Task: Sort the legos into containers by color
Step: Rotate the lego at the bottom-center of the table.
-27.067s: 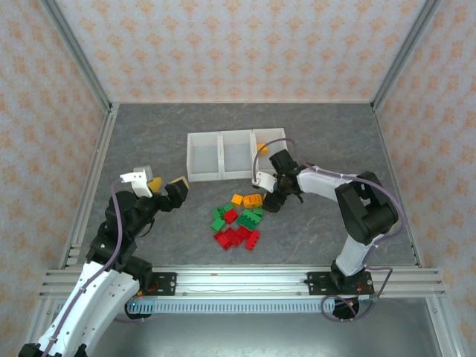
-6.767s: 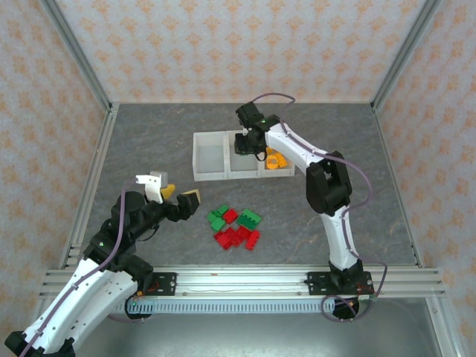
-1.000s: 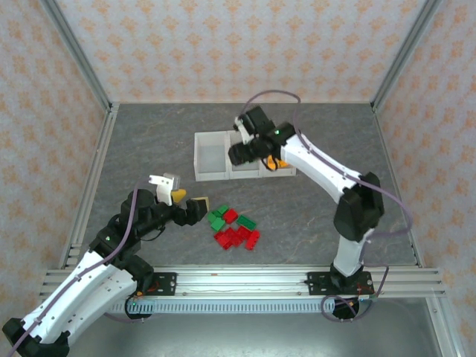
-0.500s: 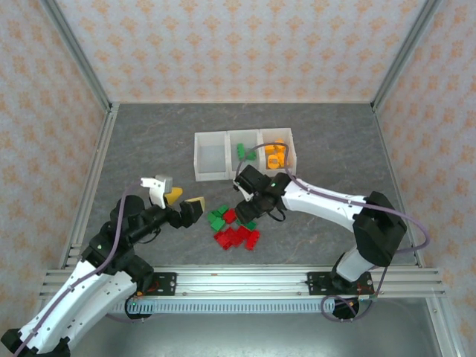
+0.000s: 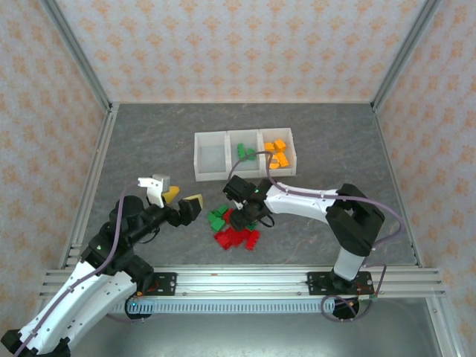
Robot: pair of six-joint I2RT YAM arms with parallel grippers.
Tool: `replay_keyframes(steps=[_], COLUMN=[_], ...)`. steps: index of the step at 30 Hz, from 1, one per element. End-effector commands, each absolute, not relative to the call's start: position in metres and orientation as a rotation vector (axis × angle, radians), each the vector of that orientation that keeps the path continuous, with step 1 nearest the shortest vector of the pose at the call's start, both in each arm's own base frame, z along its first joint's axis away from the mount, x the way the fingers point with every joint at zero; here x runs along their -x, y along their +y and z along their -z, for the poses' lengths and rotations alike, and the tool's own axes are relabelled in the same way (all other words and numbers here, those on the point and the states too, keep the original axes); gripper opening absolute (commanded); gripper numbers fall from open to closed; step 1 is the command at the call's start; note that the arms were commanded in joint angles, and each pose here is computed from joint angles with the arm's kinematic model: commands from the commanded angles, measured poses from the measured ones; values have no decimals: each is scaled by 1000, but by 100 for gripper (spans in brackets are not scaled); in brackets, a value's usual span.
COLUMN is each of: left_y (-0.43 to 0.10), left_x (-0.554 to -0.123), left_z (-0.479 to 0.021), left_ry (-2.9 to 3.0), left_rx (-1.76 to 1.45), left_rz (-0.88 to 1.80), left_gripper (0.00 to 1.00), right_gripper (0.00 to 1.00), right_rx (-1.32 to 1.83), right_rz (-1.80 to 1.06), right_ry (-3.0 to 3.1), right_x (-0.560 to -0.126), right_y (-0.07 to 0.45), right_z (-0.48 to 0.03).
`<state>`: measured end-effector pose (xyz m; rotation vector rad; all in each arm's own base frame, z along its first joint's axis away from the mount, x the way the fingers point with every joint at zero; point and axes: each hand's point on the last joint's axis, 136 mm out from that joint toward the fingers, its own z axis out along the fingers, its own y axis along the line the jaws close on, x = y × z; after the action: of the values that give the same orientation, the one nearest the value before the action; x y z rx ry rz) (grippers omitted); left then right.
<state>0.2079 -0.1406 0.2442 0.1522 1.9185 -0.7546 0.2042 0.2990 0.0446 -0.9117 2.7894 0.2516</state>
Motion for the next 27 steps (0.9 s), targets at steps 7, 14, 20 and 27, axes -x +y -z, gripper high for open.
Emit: replay_keyframes(steps=[7, 14, 20, 27], left_y=[-137, -137, -135, -139], left_x=[-214, -215, -215, -217], left_z=[-242, -241, -242, -235], left_ry=[1930, 1933, 1930, 1959], left_rx=[-132, -127, -116, -129], left_rz=[713, 705, 698, 704], left_gripper=[99, 99, 99, 99], right_gripper=[60, 57, 53, 53], right_rx=[687, 645, 505, 407], right_rz=[-216, -23, -31, -164], right_ry=[2797, 2814, 2842, 2895], right_x=[-221, -232, -245, -238], right_y=[303, 279, 247, 237], right_z=[-34, -20, -28, -31])
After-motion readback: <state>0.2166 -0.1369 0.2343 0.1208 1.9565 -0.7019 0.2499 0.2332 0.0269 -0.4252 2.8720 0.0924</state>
